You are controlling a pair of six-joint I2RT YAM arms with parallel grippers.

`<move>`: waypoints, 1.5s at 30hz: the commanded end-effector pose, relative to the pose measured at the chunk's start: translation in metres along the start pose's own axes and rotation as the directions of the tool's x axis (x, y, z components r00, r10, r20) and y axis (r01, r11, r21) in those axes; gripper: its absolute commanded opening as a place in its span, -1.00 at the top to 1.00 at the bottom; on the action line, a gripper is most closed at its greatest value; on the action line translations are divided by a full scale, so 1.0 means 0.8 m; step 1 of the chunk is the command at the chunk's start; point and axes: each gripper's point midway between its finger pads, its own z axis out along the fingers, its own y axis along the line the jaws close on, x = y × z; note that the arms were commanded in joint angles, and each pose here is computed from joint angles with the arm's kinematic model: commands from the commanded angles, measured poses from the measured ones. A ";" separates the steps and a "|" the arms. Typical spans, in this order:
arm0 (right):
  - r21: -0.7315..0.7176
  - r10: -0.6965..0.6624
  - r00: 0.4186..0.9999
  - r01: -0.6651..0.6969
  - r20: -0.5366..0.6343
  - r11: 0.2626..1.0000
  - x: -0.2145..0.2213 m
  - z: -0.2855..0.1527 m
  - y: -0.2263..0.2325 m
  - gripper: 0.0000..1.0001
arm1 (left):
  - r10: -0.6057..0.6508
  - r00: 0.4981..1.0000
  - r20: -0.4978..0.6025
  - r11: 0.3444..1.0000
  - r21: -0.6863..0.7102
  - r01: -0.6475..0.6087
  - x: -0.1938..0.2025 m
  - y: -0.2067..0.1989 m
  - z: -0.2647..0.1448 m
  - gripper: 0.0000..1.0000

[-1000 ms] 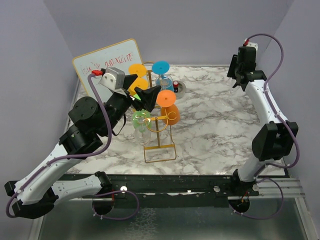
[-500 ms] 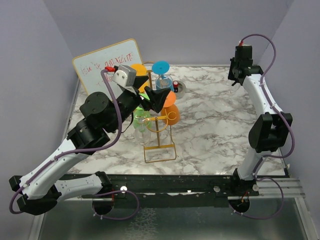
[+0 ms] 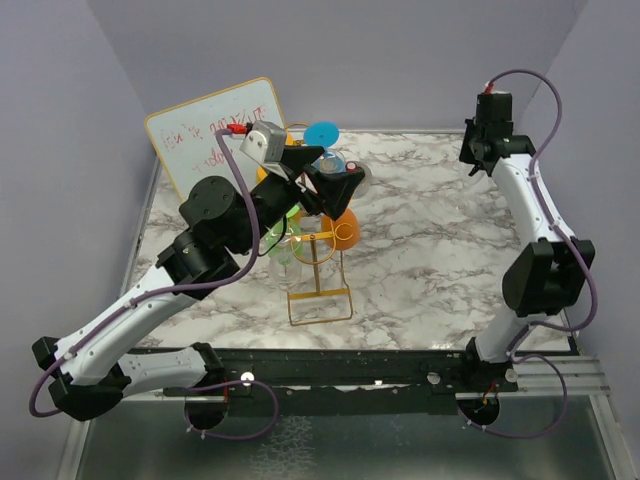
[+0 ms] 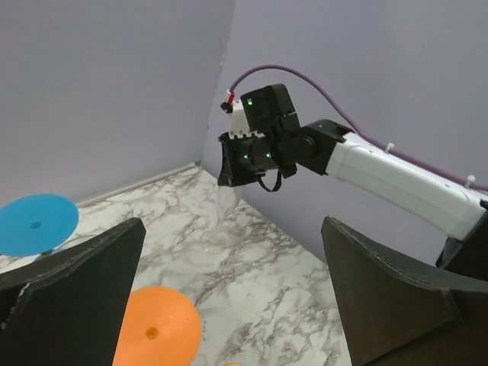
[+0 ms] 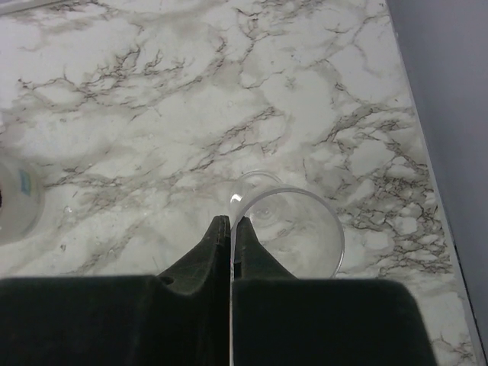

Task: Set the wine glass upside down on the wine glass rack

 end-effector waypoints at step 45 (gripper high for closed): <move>-0.935 0.901 0.252 0.140 0.353 0.327 -0.096 -0.566 -0.016 0.98 | -0.838 0.493 0.233 0.536 0.183 0.824 -0.050 -0.039 0.214 -0.66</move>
